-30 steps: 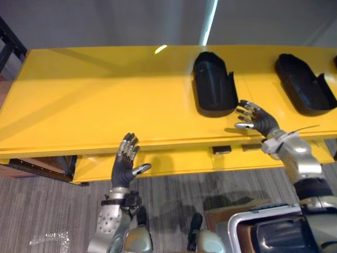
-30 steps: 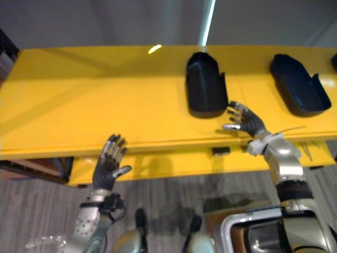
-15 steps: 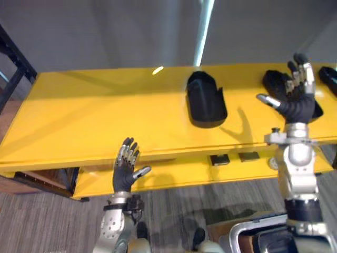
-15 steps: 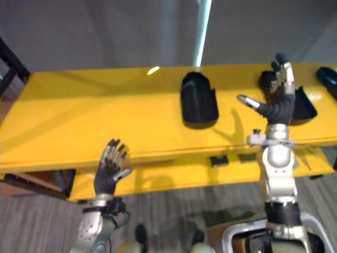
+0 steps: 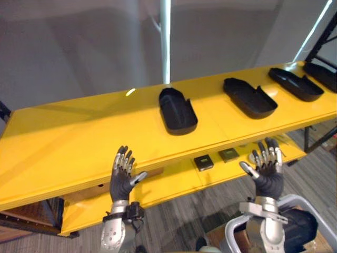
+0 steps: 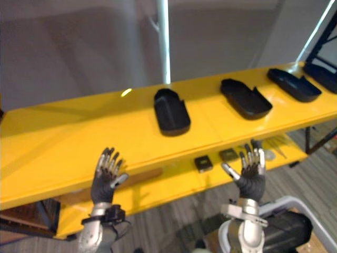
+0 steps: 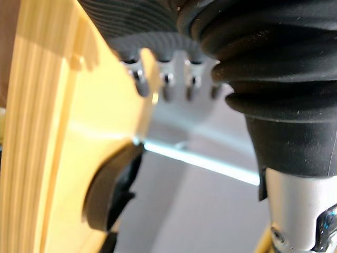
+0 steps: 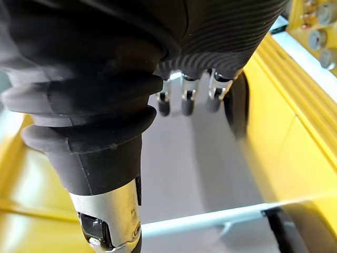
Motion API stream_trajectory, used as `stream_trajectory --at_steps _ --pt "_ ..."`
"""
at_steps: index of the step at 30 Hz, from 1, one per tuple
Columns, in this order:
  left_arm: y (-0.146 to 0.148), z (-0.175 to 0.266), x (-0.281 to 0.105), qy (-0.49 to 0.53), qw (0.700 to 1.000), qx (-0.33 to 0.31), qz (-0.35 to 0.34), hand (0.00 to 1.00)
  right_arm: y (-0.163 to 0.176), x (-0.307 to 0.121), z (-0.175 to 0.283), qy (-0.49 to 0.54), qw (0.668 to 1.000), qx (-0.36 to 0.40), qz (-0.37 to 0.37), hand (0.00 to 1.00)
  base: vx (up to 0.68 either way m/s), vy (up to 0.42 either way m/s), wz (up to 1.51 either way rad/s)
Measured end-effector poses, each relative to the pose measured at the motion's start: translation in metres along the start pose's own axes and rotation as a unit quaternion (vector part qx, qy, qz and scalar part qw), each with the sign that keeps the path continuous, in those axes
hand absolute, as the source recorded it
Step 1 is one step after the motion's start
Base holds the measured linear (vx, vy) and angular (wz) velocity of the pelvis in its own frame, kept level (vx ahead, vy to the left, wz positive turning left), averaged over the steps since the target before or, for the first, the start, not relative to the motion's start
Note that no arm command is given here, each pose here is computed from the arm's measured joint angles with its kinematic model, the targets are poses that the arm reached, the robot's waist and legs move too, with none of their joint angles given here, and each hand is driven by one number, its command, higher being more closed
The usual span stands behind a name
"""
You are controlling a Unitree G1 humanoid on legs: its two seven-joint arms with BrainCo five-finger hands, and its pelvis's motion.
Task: Walk over and take plastic housings, then place them on the shelf
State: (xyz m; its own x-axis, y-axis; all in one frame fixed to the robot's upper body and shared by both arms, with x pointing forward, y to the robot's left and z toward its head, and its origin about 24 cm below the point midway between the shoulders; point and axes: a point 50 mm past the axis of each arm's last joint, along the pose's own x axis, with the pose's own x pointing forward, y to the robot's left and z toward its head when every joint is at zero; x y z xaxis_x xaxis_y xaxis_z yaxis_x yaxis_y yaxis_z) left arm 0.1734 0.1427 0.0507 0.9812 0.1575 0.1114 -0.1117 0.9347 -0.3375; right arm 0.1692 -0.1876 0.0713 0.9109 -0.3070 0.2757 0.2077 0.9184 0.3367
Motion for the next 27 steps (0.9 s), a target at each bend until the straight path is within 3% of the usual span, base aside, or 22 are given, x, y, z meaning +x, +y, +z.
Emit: stream_trajectory --at_steps 9,15,19,27 --pt "-0.001 0.003 -0.002 -0.003 1.000 -0.003 -0.003 0.00 0.010 -0.002 -0.006 0.015 1.000 0.018 -0.008 0.00 0.04 0.009 -0.06" --pt "-0.025 -0.005 -0.005 0.018 0.997 -0.015 -0.076 0.00 -0.018 -0.013 -0.012 0.047 0.990 -0.018 -0.131 0.00 0.03 0.018 -0.38" --pt "-0.037 -0.009 -0.002 0.022 0.993 -0.015 -0.119 0.00 -0.044 -0.027 -0.006 0.053 0.982 -0.053 -0.175 0.00 0.02 0.011 -0.79" --pt "-0.060 -0.008 0.019 0.007 0.990 -0.012 -0.144 0.00 -0.044 -0.033 -0.011 0.069 0.991 -0.045 -0.107 0.00 -0.02 -0.035 -0.58"
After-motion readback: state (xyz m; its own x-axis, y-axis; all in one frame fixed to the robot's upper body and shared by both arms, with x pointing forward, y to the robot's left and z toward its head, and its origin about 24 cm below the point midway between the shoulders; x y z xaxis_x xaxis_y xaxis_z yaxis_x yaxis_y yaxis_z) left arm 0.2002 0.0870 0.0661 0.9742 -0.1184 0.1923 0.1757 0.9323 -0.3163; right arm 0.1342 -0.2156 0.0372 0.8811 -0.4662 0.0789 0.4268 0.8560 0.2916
